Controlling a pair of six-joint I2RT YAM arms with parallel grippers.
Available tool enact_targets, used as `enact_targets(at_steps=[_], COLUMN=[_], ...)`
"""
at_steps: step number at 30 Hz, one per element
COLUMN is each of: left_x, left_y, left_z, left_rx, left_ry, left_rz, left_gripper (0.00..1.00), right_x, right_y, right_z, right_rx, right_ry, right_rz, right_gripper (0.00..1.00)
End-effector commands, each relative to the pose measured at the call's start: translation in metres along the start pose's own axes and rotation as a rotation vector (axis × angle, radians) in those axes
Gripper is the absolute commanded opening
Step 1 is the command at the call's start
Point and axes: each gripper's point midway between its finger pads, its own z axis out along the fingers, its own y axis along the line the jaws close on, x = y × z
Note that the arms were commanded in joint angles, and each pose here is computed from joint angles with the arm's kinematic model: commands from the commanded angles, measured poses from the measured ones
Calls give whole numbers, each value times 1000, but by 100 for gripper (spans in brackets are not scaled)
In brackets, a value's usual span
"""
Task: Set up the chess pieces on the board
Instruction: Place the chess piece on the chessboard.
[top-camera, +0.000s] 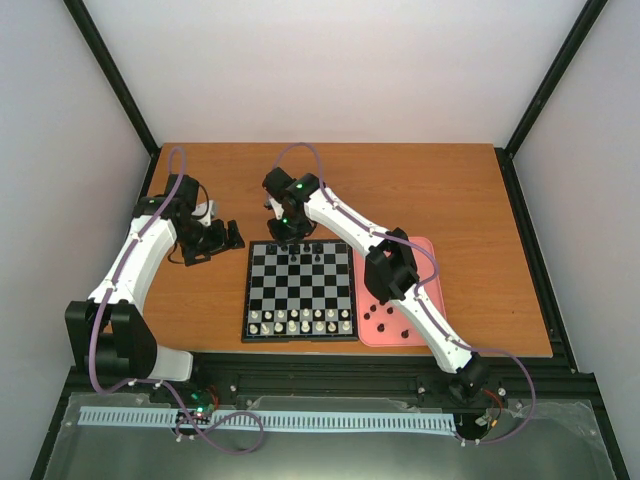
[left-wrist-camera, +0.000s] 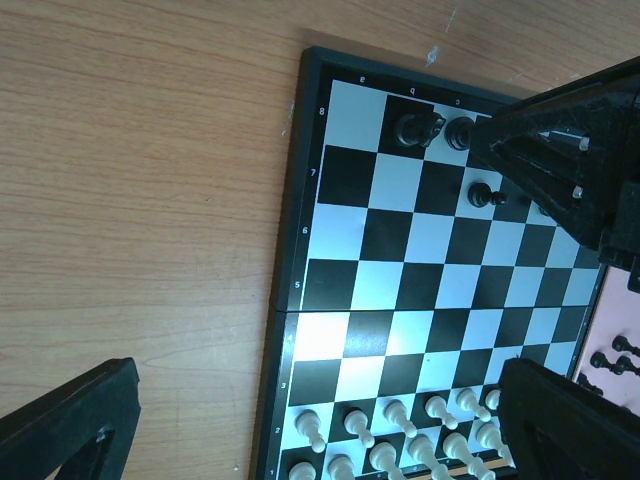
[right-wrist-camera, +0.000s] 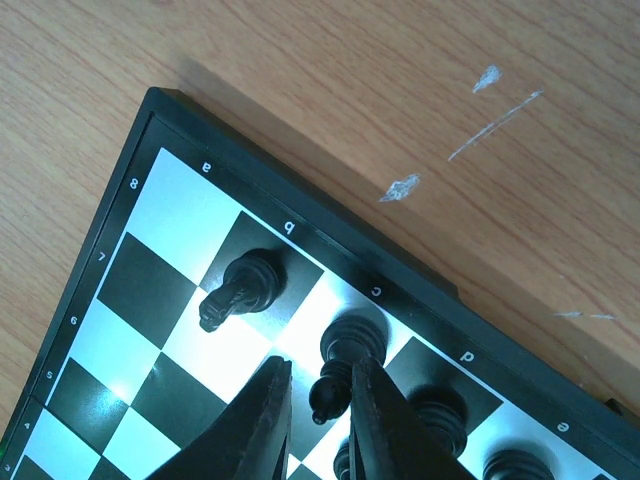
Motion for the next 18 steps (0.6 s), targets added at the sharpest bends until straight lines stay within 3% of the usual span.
enact_targets(at_steps=[1, 18], left_x=[-5, -5], left_y=[-6, -6], left_z=[-2, -2], left_rx=[20, 24], left_ry=[-19, -17], left_rz=[1, 1], left_gripper=[100, 100], right_x=[-5, -2], right_y=[11, 14], right_z=[-3, -4], right_rx=[-18, -35], right_ry=[-21, -10], right_rz=[-22, -15], right_gripper=[18, 18])
